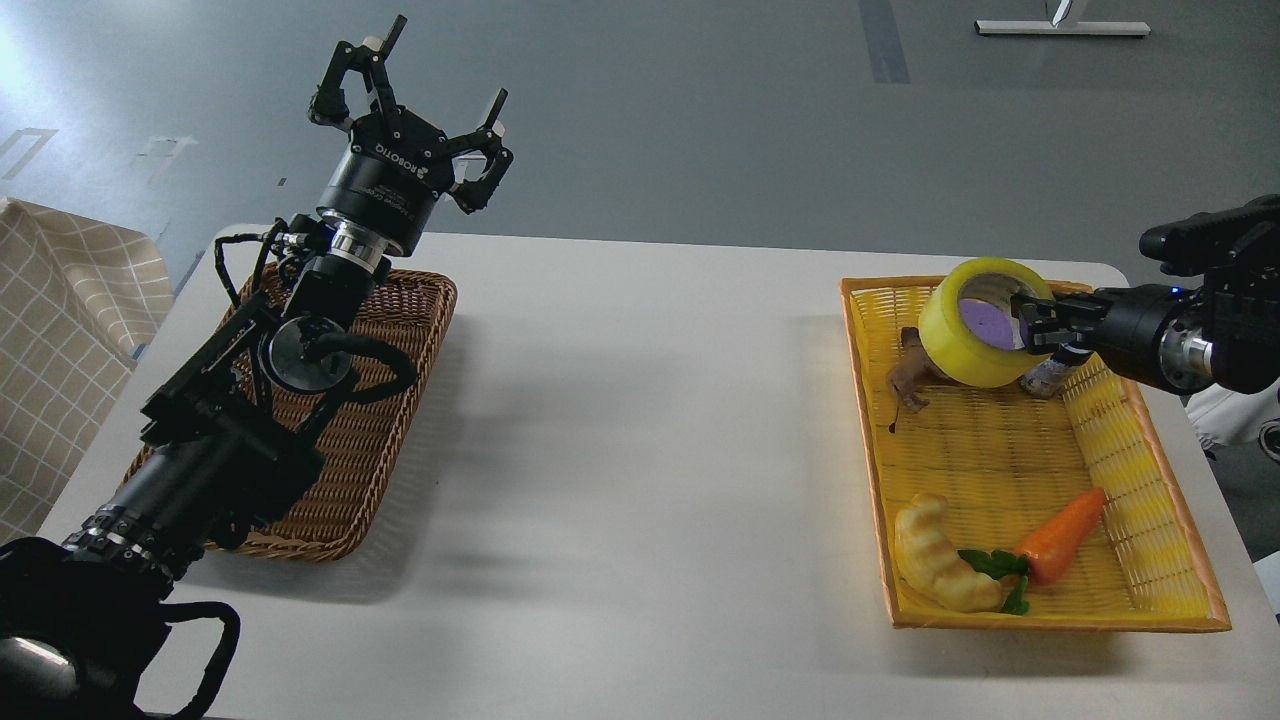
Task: Place and transfer tape with both arms
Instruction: 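Lift the tape roll and carry it toward the table center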
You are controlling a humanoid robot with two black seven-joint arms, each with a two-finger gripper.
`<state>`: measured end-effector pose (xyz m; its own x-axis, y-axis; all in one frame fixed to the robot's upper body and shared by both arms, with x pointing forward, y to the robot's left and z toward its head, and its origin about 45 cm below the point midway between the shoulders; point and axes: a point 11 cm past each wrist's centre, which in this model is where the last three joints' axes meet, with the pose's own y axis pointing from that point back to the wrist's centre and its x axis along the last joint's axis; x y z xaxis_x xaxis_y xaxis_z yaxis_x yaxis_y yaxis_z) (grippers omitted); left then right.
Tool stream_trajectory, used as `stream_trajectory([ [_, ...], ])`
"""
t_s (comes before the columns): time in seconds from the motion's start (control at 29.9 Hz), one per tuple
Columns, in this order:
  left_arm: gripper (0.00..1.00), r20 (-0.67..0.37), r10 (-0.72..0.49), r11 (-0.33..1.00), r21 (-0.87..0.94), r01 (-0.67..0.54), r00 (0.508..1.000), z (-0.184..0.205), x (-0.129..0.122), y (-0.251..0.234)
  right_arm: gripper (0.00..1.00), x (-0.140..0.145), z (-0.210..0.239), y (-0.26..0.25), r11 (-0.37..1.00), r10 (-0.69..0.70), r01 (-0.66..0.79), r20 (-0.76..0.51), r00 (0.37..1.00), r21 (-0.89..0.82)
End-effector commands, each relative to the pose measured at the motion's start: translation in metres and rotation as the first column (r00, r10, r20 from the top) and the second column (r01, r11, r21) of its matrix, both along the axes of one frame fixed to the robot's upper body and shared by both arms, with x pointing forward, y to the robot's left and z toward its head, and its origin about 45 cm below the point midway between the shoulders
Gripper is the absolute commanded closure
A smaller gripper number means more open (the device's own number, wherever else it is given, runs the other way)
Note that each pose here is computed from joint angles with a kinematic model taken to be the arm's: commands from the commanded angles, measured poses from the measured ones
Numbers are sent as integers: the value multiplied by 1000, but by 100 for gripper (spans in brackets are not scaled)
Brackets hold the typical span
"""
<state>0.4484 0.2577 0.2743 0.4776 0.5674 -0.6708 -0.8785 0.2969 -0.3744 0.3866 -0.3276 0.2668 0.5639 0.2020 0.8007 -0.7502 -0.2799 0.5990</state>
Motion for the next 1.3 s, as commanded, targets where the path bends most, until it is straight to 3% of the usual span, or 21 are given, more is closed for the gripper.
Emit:
stream_trajectory([
  [0.0, 2, -1, -1, 1000, 5, 1, 1000, -1, 0, 1, 100, 1, 44, 30, 995, 85, -89, 79, 993, 51],
  [0.17, 2, -1, -4, 1000, -2, 4, 1000, 0, 0, -2, 100, 10, 71, 52, 987, 132, -143, 146, 980, 67],
  [0.4, 2, -1, -10, 1000, -2, 10, 1000, 0, 0, -5, 100, 4, 46, 126, 948, 265, -280, 109, 958, 151],
  [0.67, 2, 0, 2, 1000, 1, -2, 1000, 0, 0, 1, 100, -10, 9, 179, 911, 394, -393, 19, 919, 121],
  [1.27, 2, 0, 4, 1000, -4, -4, 1000, 0, 0, 1, 100, 8, -88, 230, 928, 367, -373, -197, 909, 10],
])
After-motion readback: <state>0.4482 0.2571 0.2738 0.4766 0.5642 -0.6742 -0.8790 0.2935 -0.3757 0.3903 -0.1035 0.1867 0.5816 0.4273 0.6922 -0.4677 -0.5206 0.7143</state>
